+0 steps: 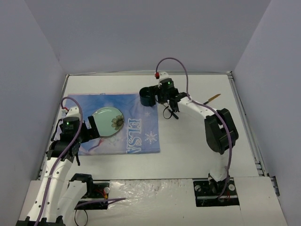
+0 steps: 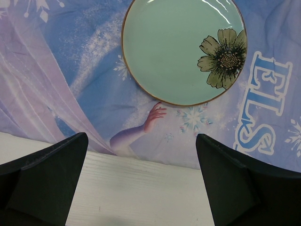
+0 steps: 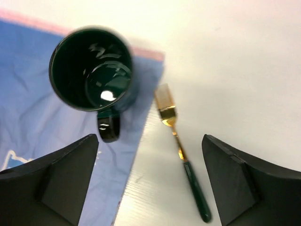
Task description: Set the dinner table for one person
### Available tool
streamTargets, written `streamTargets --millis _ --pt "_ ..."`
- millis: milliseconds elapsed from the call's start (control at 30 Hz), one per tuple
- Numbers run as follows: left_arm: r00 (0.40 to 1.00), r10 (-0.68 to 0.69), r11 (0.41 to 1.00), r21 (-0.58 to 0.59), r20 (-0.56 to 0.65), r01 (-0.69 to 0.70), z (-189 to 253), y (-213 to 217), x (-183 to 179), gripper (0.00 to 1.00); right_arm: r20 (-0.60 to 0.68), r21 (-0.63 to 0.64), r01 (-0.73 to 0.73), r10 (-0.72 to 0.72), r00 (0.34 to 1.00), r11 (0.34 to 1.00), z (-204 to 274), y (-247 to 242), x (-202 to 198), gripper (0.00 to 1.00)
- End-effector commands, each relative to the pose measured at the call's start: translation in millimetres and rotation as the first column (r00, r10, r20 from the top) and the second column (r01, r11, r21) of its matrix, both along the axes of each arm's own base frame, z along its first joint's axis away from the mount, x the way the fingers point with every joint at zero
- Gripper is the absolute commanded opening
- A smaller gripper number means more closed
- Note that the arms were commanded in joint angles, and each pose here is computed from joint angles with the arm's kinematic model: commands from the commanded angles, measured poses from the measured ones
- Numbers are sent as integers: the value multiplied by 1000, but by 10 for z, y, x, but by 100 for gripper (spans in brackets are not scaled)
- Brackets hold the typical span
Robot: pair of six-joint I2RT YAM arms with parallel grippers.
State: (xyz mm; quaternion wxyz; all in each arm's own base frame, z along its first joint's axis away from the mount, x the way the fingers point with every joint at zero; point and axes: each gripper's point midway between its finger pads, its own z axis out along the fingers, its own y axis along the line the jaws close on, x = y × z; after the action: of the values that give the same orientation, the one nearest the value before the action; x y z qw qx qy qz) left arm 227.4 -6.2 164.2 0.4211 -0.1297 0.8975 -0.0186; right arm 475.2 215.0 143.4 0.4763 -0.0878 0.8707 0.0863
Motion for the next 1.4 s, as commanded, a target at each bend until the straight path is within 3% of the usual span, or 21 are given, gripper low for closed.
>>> streamTargets --millis 0,133,300,767,1033,1367 --pt "998 1 1000 1 70 -1 155 15 107 97 60 77 379 -384 921 922 458 -1203 103 91" --pt "998 2 1000 0 70 -2 155 15 106 97 -14 35 576 -576 817 816 178 -1993 14 90" --pt "998 2 1000 -2 70 -1 156 14 106 97 -104 8 694 -689 717 720 -208 -2480 23 85" --pt "998 13 1000 -1 66 -13 155 32 96 97 -225 -16 753 -736 638 658 -912 -2548 350 70" --pt "998 11 1000 0 66 -11 154 30 99 97 -255 -72 766 -754 605 639 -1179 -2583 329 53" --pt "997 13 1000 2 72 -13 171 36 98 97 -275 -126 764 -762 586 633 -1260 -2629 20 10"
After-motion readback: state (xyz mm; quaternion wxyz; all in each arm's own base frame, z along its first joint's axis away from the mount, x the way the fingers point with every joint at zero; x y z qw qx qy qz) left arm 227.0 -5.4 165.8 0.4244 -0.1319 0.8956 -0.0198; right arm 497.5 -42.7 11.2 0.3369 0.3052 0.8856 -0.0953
